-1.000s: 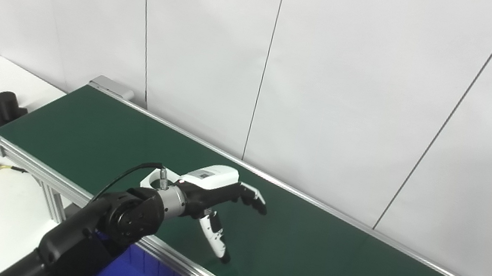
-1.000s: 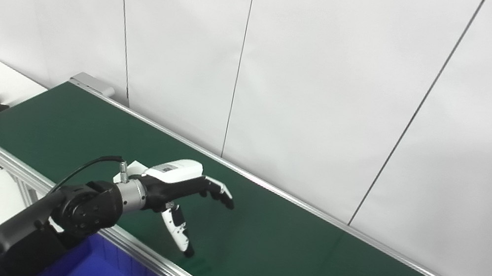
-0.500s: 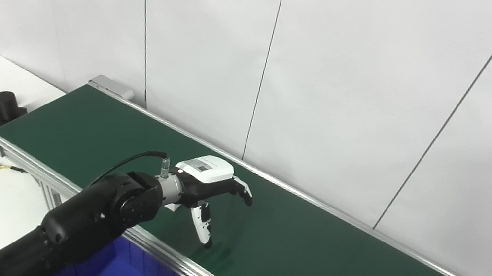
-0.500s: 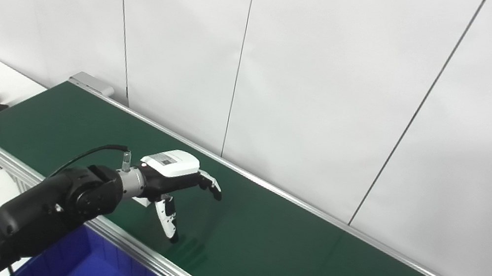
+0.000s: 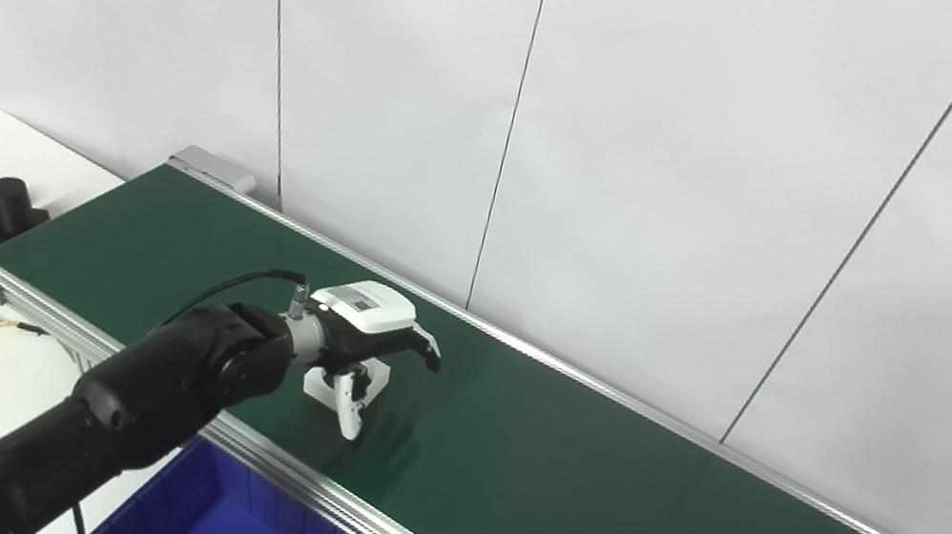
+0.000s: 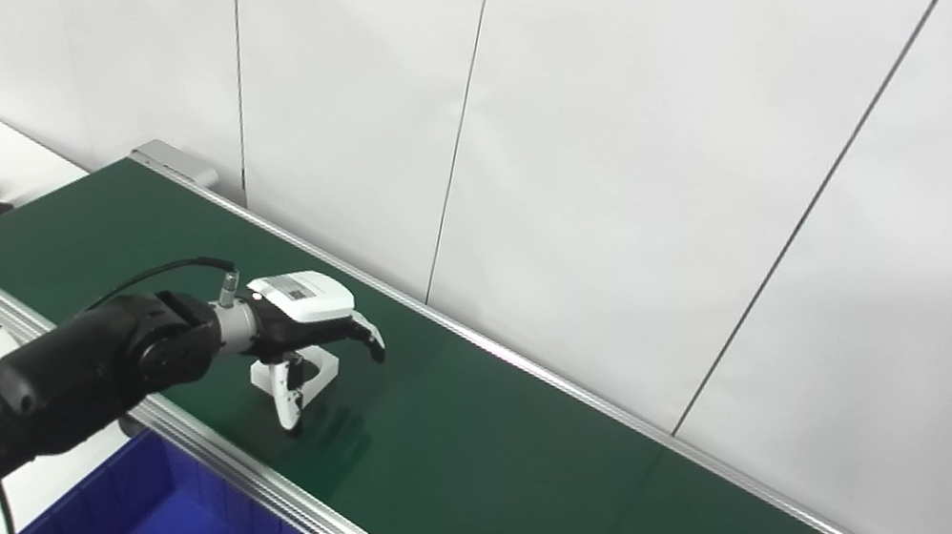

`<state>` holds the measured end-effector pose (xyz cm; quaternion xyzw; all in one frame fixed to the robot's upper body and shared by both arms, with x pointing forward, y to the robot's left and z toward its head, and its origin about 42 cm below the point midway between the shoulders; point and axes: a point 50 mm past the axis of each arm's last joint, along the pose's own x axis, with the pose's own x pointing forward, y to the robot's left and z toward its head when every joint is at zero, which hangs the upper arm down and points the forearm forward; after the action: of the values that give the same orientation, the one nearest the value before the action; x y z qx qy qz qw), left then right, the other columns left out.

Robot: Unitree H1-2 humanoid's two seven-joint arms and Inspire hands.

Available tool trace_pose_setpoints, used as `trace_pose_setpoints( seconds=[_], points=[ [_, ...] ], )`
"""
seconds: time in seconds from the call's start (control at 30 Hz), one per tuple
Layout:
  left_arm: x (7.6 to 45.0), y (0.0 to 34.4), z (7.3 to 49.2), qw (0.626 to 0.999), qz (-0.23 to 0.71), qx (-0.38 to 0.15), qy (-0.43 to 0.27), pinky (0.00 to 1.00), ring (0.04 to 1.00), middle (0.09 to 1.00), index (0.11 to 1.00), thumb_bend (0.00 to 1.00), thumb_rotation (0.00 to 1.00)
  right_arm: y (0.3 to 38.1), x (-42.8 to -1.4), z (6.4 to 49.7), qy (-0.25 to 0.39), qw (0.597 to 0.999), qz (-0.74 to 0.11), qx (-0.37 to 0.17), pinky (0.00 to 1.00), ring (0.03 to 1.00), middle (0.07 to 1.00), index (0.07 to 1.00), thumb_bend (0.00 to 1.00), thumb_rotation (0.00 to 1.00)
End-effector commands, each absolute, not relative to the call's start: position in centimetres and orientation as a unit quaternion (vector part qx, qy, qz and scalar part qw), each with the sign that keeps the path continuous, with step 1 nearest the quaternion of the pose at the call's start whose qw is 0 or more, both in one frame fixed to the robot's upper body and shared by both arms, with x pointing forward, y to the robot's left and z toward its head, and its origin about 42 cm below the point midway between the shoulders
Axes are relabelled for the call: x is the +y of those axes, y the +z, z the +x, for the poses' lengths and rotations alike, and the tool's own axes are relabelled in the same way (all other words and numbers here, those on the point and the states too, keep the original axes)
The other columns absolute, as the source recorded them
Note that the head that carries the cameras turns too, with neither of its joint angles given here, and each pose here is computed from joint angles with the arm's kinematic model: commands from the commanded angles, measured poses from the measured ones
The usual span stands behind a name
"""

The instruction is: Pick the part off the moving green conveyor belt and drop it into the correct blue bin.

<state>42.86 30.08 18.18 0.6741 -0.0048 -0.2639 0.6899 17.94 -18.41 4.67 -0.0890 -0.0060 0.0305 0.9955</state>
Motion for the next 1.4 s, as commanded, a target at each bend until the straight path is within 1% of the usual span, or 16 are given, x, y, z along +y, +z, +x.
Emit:
trace_pose_setpoints(
  seconds=[0.0, 0.17, 0.4, 0.53, 0.7, 0.73, 0.83, 0.93, 0.97, 1.03, 1.07, 1.13, 1.17, 1.2, 1.27, 1.37],
  points=[
    [31.0, 21.4, 44.6, 0.674, 0.7, -0.042, -0.231, 0.77, 0.842, 0.862, 0.826, 0.92, 0.04, 5.9, -18.0, 18.1, 0.033, 0.995, -0.084, -0.049, 0.66, 0.755, 0.794, 0.882, 0.41, 0.78],
    [31.7, 20.3, 45.0, 0.663, 0.713, -0.03, -0.225, 0.79, 0.847, 0.864, 0.834, 0.93, 0.04, 6.0, -18.0, 18.0, 0.032, 0.995, -0.077, -0.045, 0.67, 0.765, 0.8, 0.888, 0.42, 0.78],
    [31.8, 18.5, 45.4, 0.651, 0.726, -0.012, -0.222, 0.81, 0.862, 0.875, 0.861, 0.93, 0.08, 6.2, -18.0, 17.6, 0.03, 0.996, -0.074, -0.044, 0.67, 0.769, 0.803, 0.889, 0.45, 0.79],
    [31.2, 17.5, 45.6, 0.646, 0.733, -0.001, -0.214, 0.85, 0.876, 0.886, 0.881, 0.94, 0.12, 6.2, -18.0, 17.4, 0.03, 0.996, -0.077, -0.042, 0.67, 0.769, 0.801, 0.888, 0.5, 0.81],
    [30.2, 16.8, 45.8, 0.647, 0.735, 0.028, -0.2, 0.88, 0.889, 0.9, 0.895, 0.96, 0.13, 6.3, -17.9, 17.2, 0.032, 0.996, -0.077, -0.044, 0.67, 0.766, 0.798, 0.887, 0.5, 0.81],
    [30.1, 16.7, 45.9, 0.648, 0.735, 0.035, -0.197, 0.88, 0.897, 0.914, 0.904, 0.97, 0.13, 6.4, -17.9, 17.2, 0.032, 0.996, -0.077, -0.043, 0.68, 0.772, 0.802, 0.889, 0.49, 0.81],
    [29.3, 15.9, 46.0, 0.642, 0.741, 0.052, -0.19, 0.89, 0.903, 0.929, 0.916, 0.98, 0.16, 6.4, -17.7, 17.2, 0.032, 0.995, -0.077, -0.048, 0.68, 0.778, 0.806, 0.888, 0.48, 0.8],
    [28.6, 15.2, 46.0, 0.636, 0.748, 0.063, -0.183, 0.87, 0.896, 0.92, 0.905, 1.0, 0.16, 6.4, -17.6, 17.1, 0.032, 0.995, -0.076, -0.048, 0.66, 0.768, 0.801, 0.886, 0.49, 0.81],
    [28.4, 15.0, 46.0, 0.634, 0.75, 0.063, -0.178, 0.87, 0.891, 0.913, 0.897, 0.99, 0.16, 6.4, -17.6, 17.1, 0.032, 0.995, -0.075, -0.049, 0.66, 0.767, 0.8, 0.885, 0.5, 0.81],
    [28.2, 14.5, 45.8, 0.632, 0.757, 0.048, -0.16, 0.77, 0.795, 0.814, 0.788, 0.9, 0.12, 6.4, -17.5, 17.1, 0.031, 0.996, -0.075, -0.049, 0.66, 0.759, 0.795, 0.882, 0.52, 0.81],
    [28.1, 14.3, 45.8, 0.633, 0.757, 0.041, -0.154, 0.77, 0.795, 0.814, 0.788, 0.9, 0.12, 6.4, -17.5, 17.1, 0.031, 0.995, -0.075, -0.05, 0.66, 0.759, 0.795, 0.882, 0.52, 0.81],
    [28.1, 14.1, 45.8, 0.64, 0.753, 0.032, -0.147, 0.7, 0.723, 0.735, 0.692, 0.81, 0.08, 6.4, -17.5, 17.2, 0.031, 0.996, -0.073, -0.05, 0.66, 0.757, 0.795, 0.882, 0.5, 0.8],
    [28.0, 14.1, 45.8, 0.641, 0.753, 0.03, -0.146, 0.68, 0.691, 0.7, 0.576, 0.64, 0.07, 6.4, -17.5, 17.1, 0.032, 0.995, -0.075, -0.05, 0.66, 0.756, 0.794, 0.883, 0.48, 0.79],
    [28.0, 14.1, 45.8, 0.641, 0.753, 0.029, -0.146, 0.67, 0.679, 0.683, 0.536, 0.58, 0.06, 6.4, -17.5, 17.1, 0.032, 0.995, -0.076, -0.051, 0.66, 0.754, 0.792, 0.882, 0.47, 0.79],
    [27.9, 14.1, 45.9, 0.641, 0.753, 0.022, -0.146, 0.66, 0.665, 0.656, 0.498, 0.53, 0.06, 6.4, -17.5, 17.1, 0.03, 0.995, -0.077, -0.051, 0.65, 0.747, 0.79, 0.879, 0.46, 0.78],
    [27.7, 14.2, 45.9, 0.64, 0.753, 0.021, -0.149, 0.66, 0.657, 0.64, 0.49, 0.52, 0.05, 6.6, -17.4, 17.1, 0.031, 0.995, -0.076, -0.05, 0.65, 0.749, 0.79, 0.881, 0.49, 0.8]
  ],
)
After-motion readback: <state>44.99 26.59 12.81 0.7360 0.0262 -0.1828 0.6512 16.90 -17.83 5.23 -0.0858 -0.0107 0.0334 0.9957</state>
